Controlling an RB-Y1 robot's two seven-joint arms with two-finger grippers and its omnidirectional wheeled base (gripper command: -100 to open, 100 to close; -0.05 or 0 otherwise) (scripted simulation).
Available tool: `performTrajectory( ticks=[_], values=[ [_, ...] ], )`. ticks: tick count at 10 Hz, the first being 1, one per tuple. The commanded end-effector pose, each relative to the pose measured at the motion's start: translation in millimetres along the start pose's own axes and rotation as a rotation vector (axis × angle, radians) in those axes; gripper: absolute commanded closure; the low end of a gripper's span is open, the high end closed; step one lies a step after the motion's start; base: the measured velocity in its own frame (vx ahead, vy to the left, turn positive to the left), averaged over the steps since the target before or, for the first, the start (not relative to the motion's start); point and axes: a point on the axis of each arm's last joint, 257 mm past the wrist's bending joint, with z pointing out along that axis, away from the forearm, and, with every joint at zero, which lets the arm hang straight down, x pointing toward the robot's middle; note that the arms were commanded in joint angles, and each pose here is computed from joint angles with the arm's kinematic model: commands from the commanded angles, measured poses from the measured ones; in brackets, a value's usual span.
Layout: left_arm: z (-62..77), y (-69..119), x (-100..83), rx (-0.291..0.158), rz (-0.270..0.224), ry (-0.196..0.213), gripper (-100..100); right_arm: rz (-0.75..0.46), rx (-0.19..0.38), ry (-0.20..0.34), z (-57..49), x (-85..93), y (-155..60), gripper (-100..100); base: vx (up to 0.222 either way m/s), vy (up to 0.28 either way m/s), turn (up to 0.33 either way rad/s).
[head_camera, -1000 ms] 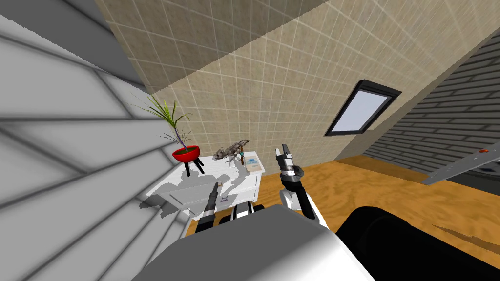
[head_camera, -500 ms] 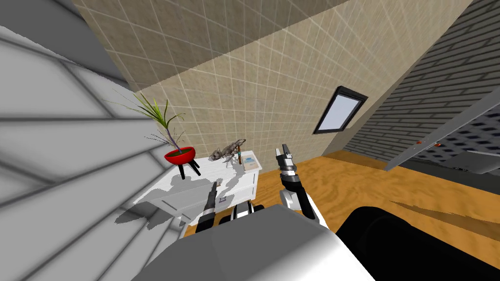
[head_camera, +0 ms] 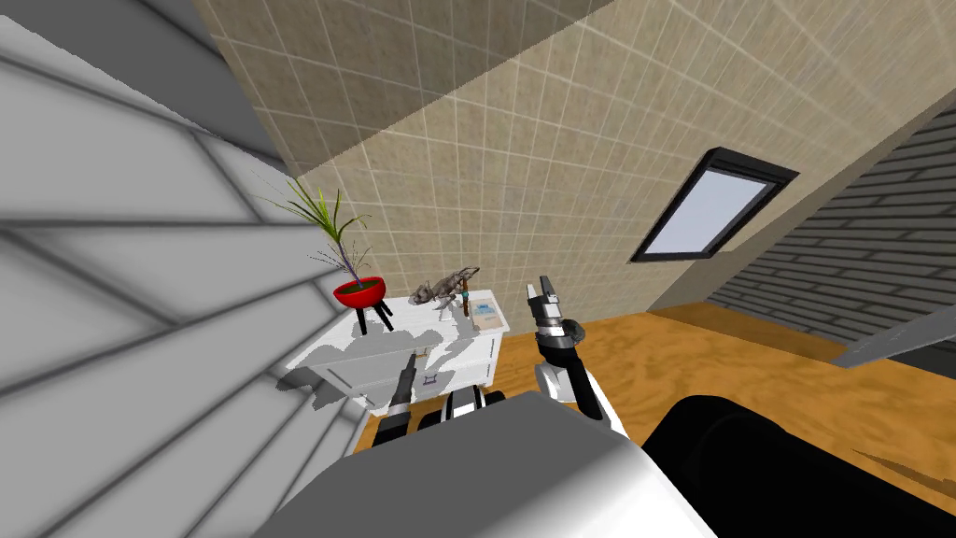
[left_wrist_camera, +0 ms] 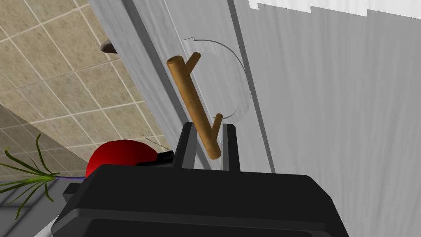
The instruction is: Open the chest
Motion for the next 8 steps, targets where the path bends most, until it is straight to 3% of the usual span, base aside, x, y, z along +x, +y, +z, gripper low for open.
performTrajectory(
  ticks=[1,8],
  values=[
    [-1.2,-7.5,8.4,0.031,-0.01,0.037,100,0.0,0.0,0.0,0.0,0.0,0,0,0.028,-0.036,0.14],
    [-15.9,-11.1,34.9,0.068,-0.045,0.174,100,0.0,0.0,0.0,0.0,0.0,0,0,0.035,-0.037,0.192]
  ],
)
